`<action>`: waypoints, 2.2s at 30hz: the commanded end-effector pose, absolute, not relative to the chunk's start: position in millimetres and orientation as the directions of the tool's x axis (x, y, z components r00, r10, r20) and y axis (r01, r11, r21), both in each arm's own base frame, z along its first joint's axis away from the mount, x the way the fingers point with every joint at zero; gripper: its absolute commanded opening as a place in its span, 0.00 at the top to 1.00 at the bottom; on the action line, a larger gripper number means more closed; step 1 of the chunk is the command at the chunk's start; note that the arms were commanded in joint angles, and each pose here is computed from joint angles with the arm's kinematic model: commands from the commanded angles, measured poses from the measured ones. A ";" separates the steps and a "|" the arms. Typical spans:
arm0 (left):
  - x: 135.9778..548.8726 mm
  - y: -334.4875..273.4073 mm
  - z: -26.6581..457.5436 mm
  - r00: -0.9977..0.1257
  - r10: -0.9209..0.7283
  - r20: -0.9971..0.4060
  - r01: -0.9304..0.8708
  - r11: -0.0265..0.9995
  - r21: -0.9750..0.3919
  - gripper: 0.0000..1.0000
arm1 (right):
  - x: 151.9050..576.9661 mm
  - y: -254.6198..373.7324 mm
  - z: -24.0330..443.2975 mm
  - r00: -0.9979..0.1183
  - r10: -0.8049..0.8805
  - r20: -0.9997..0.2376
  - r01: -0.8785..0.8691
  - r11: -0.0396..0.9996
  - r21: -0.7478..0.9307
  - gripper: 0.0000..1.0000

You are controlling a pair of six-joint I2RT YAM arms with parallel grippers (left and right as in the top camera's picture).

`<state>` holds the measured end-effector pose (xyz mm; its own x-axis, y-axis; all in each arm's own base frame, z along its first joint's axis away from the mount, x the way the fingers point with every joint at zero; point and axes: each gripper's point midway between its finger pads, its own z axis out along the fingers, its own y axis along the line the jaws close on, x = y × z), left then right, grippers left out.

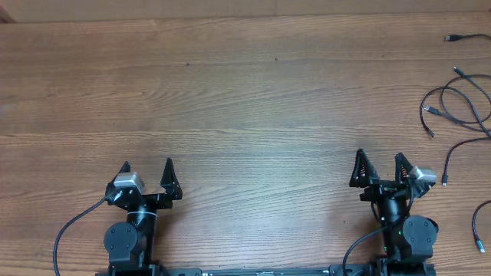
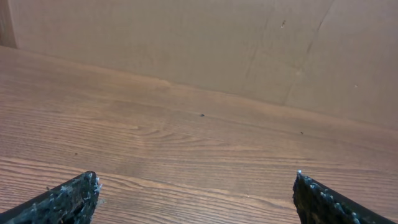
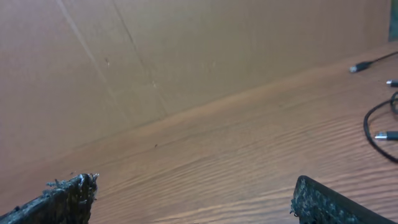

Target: Untangle cables

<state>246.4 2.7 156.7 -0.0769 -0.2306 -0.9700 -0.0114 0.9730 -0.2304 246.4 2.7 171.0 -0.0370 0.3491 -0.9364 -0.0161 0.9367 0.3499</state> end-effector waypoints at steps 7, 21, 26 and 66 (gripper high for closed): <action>246.1 3.0 156.4 -0.074 -0.207 -0.975 -0.013 0.978 -0.207 0.00 | 246.4 -1.2 169.8 -0.024 0.326 -0.945 0.000 0.945 0.326 0.00; 246.1 3.0 156.4 -0.074 -0.207 -0.975 -0.013 0.978 -0.207 0.01 | 246.4 -1.2 169.7 -0.025 0.326 -0.945 0.000 0.945 0.326 0.00; 246.1 3.0 156.4 -0.074 -0.207 -0.975 -0.013 0.978 -0.207 0.00 | 246.4 -1.2 169.7 -0.025 0.326 -0.945 0.000 0.945 0.326 0.00; 246.1 3.0 156.4 -0.074 -0.207 -0.975 -0.013 0.978 -0.207 0.00 | 245.7 13.5 171.3 -0.007 -0.101 -0.995 -0.094 0.991 -0.100 0.00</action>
<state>246.4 2.8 156.7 -0.0768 -0.2306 -0.9700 -0.0118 0.9730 -0.2304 245.8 12.9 172.9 -0.0133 -0.0949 -0.9954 -0.0902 0.9915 -0.0934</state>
